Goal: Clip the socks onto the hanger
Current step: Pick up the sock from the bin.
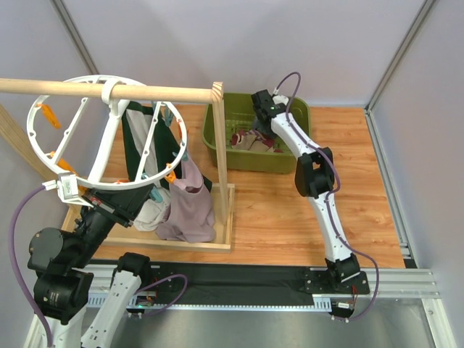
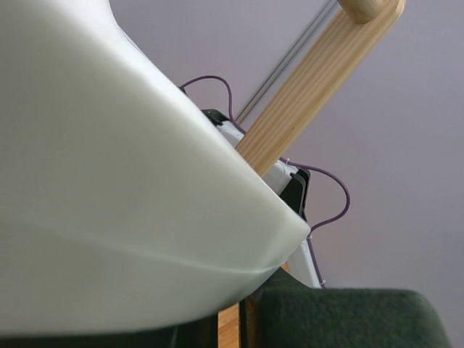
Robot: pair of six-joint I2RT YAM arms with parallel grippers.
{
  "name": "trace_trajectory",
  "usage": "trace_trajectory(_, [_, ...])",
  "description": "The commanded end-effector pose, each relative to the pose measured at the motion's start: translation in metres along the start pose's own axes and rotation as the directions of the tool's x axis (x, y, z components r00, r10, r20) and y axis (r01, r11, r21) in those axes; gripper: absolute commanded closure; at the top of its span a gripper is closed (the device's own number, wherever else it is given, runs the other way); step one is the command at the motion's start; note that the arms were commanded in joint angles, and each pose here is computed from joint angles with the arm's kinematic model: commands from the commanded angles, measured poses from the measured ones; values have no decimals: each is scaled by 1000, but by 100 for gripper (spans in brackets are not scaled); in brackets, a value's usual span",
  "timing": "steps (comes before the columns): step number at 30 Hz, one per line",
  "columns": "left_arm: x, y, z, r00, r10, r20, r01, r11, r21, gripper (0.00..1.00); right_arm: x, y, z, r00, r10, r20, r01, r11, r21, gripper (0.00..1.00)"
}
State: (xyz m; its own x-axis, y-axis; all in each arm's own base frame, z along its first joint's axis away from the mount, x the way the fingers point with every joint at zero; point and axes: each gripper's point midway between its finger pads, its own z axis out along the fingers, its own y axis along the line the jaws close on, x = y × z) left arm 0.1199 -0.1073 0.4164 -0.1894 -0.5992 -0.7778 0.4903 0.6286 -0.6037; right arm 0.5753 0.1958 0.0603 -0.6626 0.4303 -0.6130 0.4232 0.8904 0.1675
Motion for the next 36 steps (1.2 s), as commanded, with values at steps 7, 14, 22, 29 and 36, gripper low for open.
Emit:
trace_trajectory(7, [58,52,-3,964,-187,-188,138,959,-247,100,3,7,4,999,-16,38,15,1000,23,53])
trace_trajectory(14, [61,53,-4,961,-198,-192,148,957,-248,100,-6,18,1,997,-36,68,38,999,-29,78])
trace_trajectory(22, [59,52,-8,962,-203,-181,153,955,-254,100,-59,31,-56,980,-34,198,59,991,-122,100])
trace_trajectory(29, [59,50,-14,961,-214,-174,164,951,-263,100,-89,17,-124,975,-5,221,51,978,-204,100])
trace_trajectory(36, [60,53,-20,962,-215,-169,161,944,-288,100,-89,14,-174,982,-17,191,79,942,-327,100])
